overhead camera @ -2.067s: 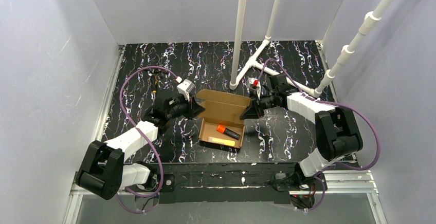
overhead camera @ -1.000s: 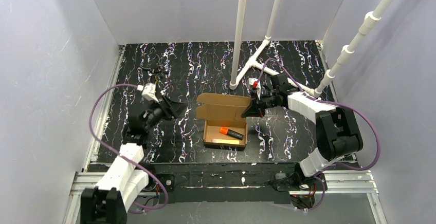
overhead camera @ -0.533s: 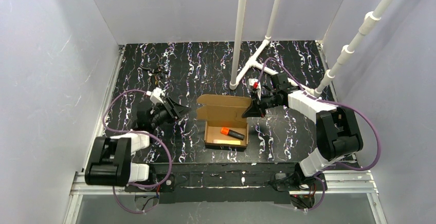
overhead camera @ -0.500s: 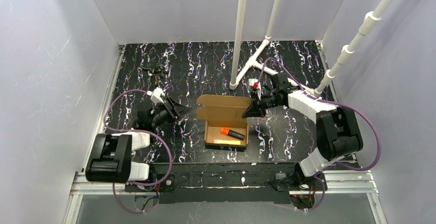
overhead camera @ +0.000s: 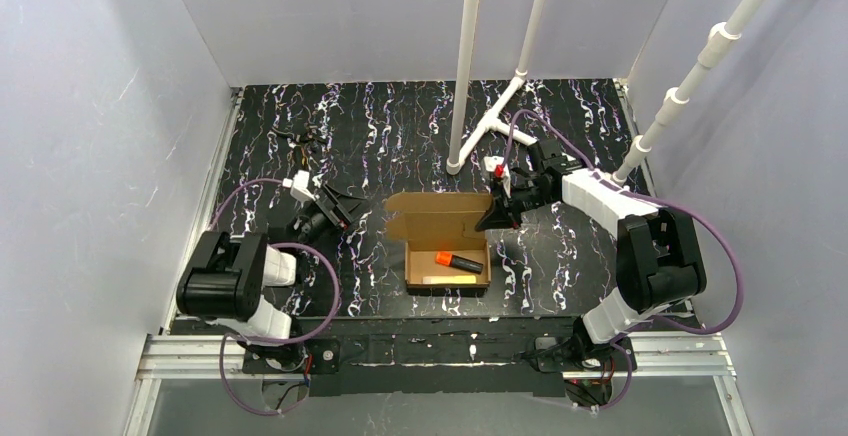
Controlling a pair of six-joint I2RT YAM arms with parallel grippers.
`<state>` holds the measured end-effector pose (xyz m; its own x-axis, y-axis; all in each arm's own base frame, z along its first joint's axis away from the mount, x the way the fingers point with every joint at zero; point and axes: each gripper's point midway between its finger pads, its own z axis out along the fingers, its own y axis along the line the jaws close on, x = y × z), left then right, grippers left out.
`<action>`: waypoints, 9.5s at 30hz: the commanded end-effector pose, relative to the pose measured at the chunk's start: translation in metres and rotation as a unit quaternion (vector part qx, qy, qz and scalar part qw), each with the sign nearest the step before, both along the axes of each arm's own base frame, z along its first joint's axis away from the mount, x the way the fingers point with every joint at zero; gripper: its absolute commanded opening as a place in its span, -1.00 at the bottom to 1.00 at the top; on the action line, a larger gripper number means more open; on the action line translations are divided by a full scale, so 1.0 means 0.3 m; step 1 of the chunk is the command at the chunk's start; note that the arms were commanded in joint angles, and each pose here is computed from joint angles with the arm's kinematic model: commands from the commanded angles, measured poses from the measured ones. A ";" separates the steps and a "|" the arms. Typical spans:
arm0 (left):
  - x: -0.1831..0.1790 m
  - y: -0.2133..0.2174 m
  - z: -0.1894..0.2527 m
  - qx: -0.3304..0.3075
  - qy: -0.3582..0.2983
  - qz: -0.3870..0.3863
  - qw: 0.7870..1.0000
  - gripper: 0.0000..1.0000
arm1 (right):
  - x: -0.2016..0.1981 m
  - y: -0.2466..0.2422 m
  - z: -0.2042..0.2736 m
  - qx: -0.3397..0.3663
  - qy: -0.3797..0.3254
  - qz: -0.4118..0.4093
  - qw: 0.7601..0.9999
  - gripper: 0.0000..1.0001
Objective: Fold the paper box
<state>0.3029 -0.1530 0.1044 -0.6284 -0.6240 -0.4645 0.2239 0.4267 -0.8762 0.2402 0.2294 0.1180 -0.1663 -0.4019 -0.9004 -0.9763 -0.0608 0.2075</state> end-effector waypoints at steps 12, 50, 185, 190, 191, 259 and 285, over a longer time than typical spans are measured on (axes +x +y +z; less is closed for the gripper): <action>-0.014 -0.119 0.064 0.068 -0.140 -0.082 0.984 0.89 | 0.011 -0.068 0.012 -0.017 -0.006 0.016 1.000 -0.97; -0.102 -0.111 0.073 0.174 -0.255 -0.079 0.948 0.25 | 0.040 -0.056 0.048 -0.006 -0.026 -0.008 1.000 -0.97; -0.141 -0.308 0.149 0.084 -0.096 -0.166 0.978 -0.20 | 0.118 -0.101 0.031 -0.069 -0.053 -0.047 0.995 -0.03; -0.152 -0.313 0.124 0.083 -0.081 -0.170 0.979 -0.28 | 0.121 -0.130 0.062 -0.064 -0.063 -0.059 0.994 0.13; -0.156 -0.317 0.122 0.083 -0.080 -0.173 0.978 -0.29 | 0.120 -0.136 0.066 -0.065 -0.065 -0.060 0.994 0.15; -0.349 -0.315 -0.014 0.083 0.047 -0.218 0.971 -0.29 | -0.047 -0.261 -0.030 -0.158 -0.179 0.027 0.971 0.09; -0.131 -0.232 -0.002 0.214 -0.001 -0.110 0.971 -0.29 | 0.277 0.042 0.319 -0.139 -0.127 -0.034 0.981 0.56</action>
